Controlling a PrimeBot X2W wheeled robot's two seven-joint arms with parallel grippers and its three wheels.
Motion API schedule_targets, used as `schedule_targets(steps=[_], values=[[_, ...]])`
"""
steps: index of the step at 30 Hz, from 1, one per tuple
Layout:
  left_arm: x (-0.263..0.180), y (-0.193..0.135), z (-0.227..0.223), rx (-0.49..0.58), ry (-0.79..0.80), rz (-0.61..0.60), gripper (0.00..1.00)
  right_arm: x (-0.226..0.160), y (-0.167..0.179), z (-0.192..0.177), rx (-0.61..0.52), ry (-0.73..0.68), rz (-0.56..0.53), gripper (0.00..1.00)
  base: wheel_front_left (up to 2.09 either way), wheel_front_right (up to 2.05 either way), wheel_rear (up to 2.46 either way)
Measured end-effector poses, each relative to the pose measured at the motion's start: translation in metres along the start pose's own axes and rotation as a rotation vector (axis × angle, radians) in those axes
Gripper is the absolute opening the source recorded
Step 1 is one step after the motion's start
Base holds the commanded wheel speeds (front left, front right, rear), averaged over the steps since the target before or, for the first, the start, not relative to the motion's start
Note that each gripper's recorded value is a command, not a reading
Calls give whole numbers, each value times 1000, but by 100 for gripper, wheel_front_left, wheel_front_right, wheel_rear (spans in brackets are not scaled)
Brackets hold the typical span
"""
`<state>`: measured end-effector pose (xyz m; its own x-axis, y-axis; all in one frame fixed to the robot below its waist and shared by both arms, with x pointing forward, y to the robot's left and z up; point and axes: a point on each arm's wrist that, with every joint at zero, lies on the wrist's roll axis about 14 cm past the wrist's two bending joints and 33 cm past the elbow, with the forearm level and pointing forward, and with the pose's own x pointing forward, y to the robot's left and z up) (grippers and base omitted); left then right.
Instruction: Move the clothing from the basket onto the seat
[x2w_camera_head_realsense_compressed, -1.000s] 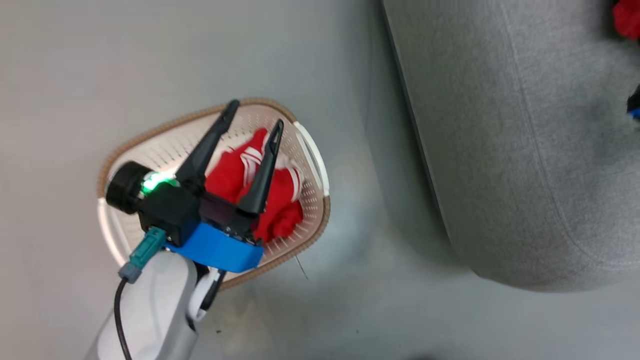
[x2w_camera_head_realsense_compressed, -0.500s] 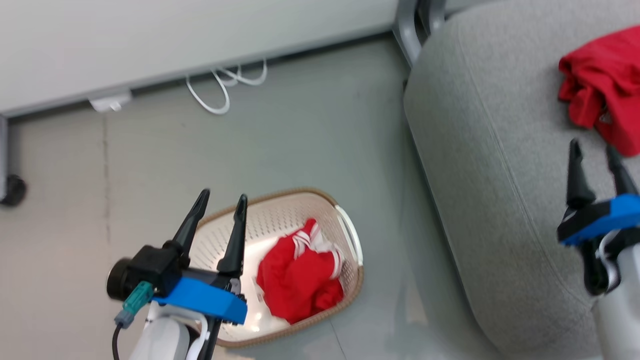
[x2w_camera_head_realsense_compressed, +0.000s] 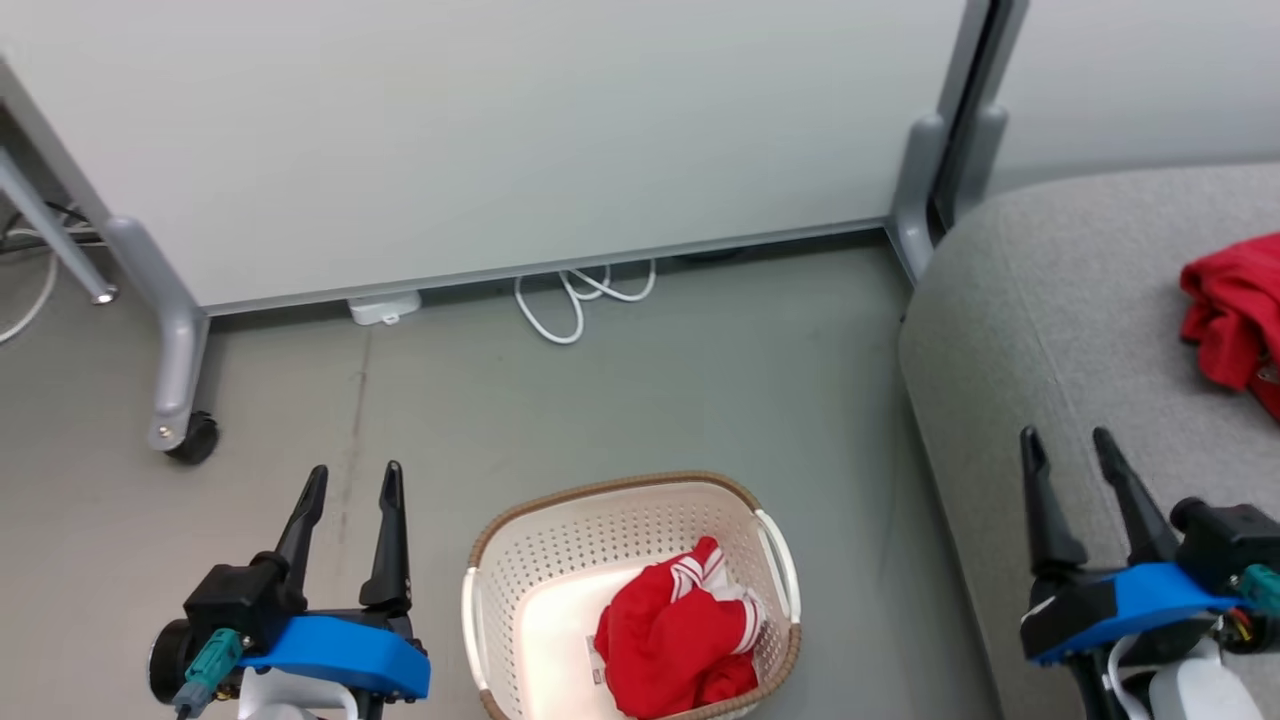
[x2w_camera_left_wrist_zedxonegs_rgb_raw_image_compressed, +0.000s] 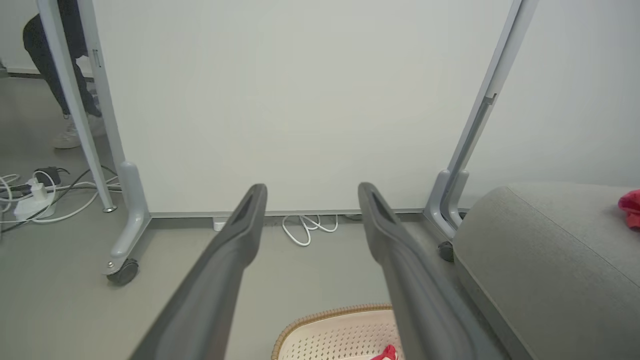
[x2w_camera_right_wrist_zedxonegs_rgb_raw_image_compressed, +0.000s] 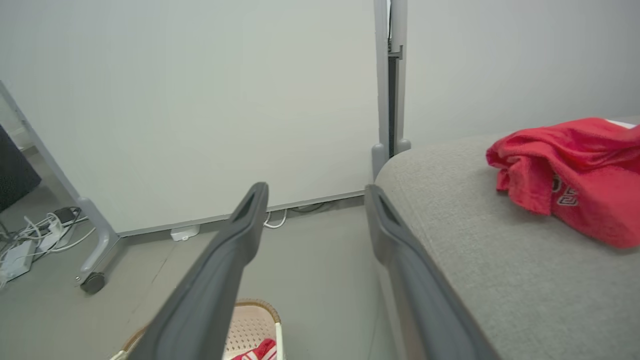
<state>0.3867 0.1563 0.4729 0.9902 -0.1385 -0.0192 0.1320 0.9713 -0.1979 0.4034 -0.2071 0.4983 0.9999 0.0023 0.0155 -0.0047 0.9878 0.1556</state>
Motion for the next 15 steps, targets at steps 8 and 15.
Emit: schedule_targets(steps=[8, 15], values=[[-16, 17, 8, -2, -23, 60, 100, -11, 32, 3, 29, 7, 75, 100, 0, 0, 0], [-21, 19, 3, -2, -9, 69, 100, -13, 41, -1, 48, 29, 91, 100, 0, 0, 0]])
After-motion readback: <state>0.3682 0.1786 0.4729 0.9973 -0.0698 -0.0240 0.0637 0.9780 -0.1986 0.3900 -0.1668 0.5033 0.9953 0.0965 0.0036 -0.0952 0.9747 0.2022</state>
